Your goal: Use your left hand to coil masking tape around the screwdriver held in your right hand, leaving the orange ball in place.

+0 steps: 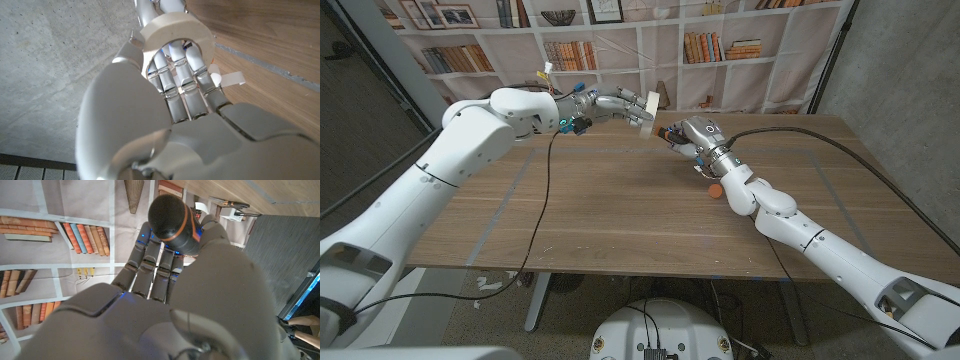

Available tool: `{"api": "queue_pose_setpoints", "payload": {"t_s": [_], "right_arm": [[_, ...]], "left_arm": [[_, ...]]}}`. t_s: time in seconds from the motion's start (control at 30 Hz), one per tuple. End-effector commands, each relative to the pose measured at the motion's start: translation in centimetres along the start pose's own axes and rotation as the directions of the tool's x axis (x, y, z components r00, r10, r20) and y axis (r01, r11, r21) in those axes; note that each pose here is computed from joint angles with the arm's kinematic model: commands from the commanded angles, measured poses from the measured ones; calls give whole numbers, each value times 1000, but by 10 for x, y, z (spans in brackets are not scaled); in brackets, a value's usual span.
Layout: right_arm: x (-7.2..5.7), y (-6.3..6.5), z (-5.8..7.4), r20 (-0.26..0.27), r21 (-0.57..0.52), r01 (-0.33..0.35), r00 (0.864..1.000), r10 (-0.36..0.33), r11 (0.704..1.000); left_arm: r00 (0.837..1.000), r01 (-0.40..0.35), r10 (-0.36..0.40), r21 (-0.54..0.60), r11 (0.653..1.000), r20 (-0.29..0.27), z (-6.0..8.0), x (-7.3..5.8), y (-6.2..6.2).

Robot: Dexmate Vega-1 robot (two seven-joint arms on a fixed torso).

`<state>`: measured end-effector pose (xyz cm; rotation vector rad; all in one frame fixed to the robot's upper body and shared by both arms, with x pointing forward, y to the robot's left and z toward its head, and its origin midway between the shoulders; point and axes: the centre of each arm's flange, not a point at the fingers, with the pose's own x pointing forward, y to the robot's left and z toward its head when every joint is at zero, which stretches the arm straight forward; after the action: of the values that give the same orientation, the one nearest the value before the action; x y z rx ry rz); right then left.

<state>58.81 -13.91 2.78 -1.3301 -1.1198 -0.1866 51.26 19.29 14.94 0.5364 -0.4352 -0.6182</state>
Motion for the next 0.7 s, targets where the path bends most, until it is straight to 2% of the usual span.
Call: {"api": "queue_pose_setpoints", "payload": {"t_s": [0.03, 0.33, 0.53, 0.63, 0.7], "right_arm": [[2, -14, -10, -78, -1, 95, 992, -94, 996], [4, -15, -19, -162, 6, 155, 975, -152, 988], [-1, -18, -26, -207, 81, 212, 959, -192, 974], [-3, -21, -28, -225, 158, 242, 953, -204, 957], [-5, -23, -28, -227, 158, 264, 947, -225, 951]], "left_arm": [[999, 36, -36, -28, 999, -13, -14, -1, -14], [998, 53, -53, -30, 998, -24, -17, -3, -19], [999, 41, -42, -30, 999, -32, -22, -7, -20], [999, 39, -40, -41, 998, -34, -25, -8, -20], [998, 42, -44, -44, 998, -36, -27, -7, -21]]}}
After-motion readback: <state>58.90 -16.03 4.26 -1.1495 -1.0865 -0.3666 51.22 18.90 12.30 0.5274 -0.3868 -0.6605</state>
